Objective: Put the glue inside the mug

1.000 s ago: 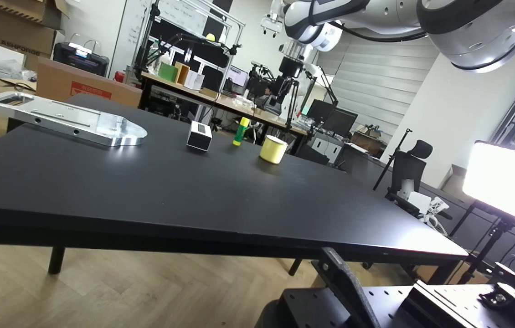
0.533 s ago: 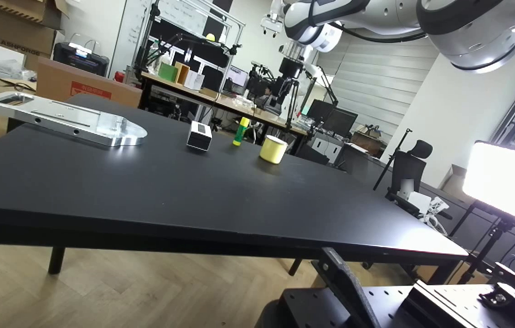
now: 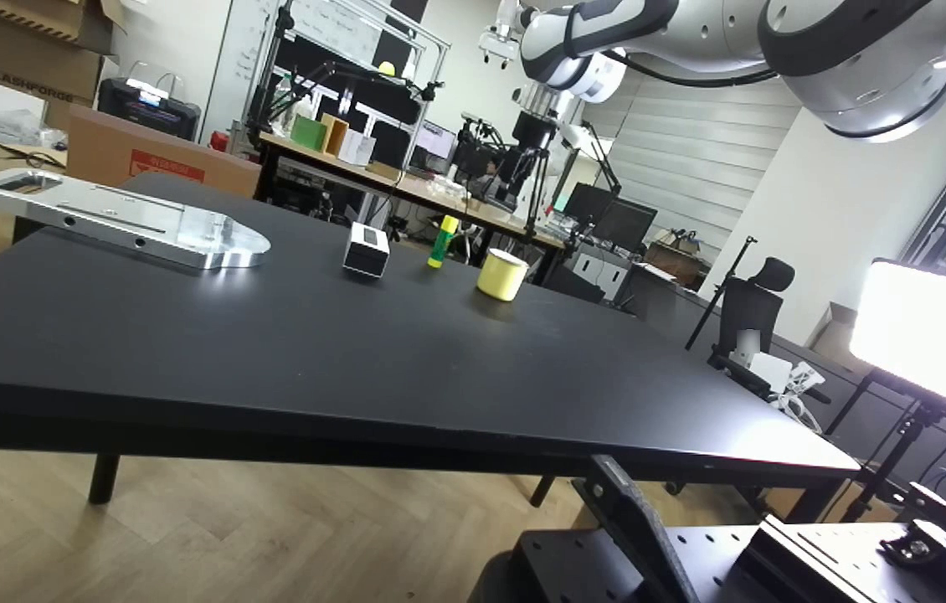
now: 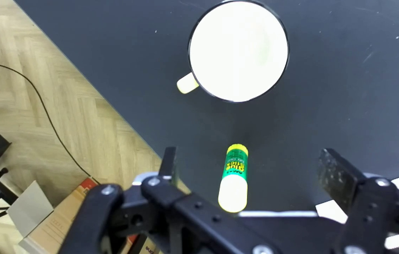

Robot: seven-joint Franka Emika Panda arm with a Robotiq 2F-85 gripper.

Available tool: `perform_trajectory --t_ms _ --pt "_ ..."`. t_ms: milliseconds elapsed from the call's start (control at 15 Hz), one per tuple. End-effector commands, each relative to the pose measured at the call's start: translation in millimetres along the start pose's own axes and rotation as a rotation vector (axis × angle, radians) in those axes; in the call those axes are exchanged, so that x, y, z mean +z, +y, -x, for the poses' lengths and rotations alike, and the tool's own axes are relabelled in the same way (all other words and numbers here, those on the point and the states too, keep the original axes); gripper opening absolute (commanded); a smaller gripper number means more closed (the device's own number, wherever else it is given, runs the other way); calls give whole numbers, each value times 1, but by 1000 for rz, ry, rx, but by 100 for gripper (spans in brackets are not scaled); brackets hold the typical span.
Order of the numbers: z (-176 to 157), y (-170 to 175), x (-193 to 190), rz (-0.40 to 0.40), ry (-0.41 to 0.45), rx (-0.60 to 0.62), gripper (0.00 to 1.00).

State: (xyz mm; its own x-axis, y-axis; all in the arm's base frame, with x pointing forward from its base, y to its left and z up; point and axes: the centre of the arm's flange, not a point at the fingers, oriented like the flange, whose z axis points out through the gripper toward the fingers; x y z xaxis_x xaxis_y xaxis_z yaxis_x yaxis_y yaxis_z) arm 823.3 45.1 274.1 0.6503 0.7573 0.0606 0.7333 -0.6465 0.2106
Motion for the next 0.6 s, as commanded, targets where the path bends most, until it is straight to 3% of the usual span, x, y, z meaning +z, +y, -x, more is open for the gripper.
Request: perform_trajectory --t_ms 0,533 --pt "-51 42 12 68 63 -12 100" --pt "-83 33 37 133 174 -66 100"
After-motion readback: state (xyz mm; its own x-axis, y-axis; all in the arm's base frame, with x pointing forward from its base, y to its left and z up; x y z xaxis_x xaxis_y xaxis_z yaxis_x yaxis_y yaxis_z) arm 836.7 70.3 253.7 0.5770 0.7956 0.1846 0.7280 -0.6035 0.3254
